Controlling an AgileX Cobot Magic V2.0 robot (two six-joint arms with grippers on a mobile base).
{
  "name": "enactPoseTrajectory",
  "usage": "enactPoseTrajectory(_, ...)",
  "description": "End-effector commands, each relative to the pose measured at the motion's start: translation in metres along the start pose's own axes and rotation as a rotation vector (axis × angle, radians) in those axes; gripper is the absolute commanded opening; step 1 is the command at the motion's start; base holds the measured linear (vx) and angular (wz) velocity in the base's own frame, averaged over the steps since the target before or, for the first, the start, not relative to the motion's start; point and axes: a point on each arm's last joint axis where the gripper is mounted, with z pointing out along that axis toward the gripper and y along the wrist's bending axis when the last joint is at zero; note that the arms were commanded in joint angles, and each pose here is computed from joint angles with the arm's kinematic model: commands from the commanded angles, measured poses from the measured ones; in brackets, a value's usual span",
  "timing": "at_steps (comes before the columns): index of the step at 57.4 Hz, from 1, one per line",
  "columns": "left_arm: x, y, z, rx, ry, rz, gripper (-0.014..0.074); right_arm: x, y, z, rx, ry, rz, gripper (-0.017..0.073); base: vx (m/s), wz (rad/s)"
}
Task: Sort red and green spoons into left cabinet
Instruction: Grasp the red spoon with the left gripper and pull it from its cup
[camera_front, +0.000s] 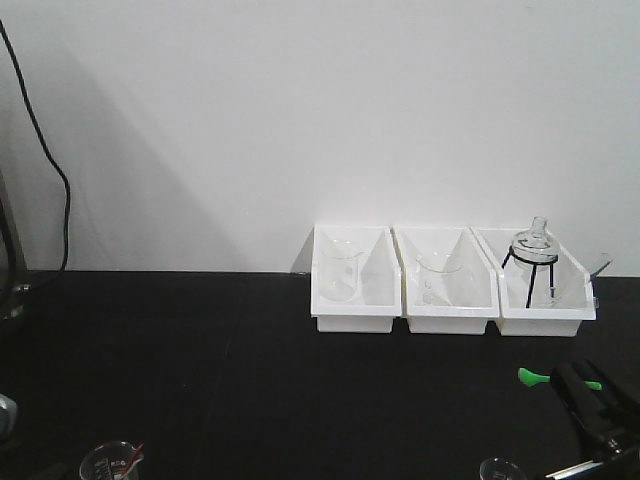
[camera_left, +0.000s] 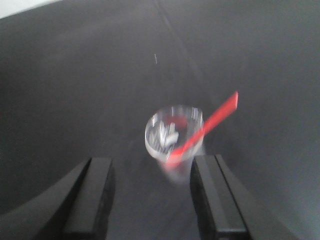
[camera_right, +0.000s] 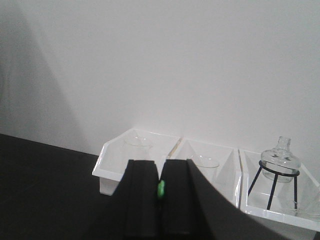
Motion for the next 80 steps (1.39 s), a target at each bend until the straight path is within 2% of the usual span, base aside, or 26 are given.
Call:
enactPoseTrajectory(1,-0.015,0.001,0.006,-0.009,-0.071,0.105,0.0459,-0.015,-0.003,0.001,0.019,-0.093,-0.007,-0.0004,0.00,0.00)
enactPoseTrajectory(4,-0.012,0.000,0.015,-0.001,-0.047,0.125,0.0459,-0.015,-0.003,0.001,0.019,-0.093,-0.007,-0.0004,0.00,0.00)
enactPoseTrajectory(13,-0.006,-0.005,0.037,0.023,-0.027,0.123,0.0459,-0.015,-0.003,0.001,0.026,-0.092,-0.002,-0.0004,0.00,0.00)
enactPoseTrajectory(27,-0.017,-0.025,0.040,0.072,-0.132,0.175,0.0459,-0.015,-0.004,0.001,0.028,-0.092,-0.001,-0.0004,0.00,0.00)
enactPoseTrajectory(40,-0.025,-0.024,0.041,0.057,-0.226,0.166,0.0459,-0.015,-0.004,0.001,0.028,-0.092,-0.002,-0.0004,0.00,0.00)
enactPoseTrajectory(52,-0.016,-0.028,0.059,0.074,-0.185,0.148,0.0459,-0.015,-0.004,0.001,0.029,-0.092,-0.002,-0.0004,0.00,0.00)
enactPoseTrajectory(63,-0.014,-0.030,0.073,0.077,-0.237,0.111,0.0458,-0.015,-0.004,0.001,0.029,-0.094,-0.001,-0.0004,0.00,0.00)
enactPoseTrajectory(80,-0.009,-0.034,0.088,0.083,-0.258,0.109,0.0361,-0.015,-0.004,0.001,0.029,-0.094,-0.001,-0.0004,0.00,0.00)
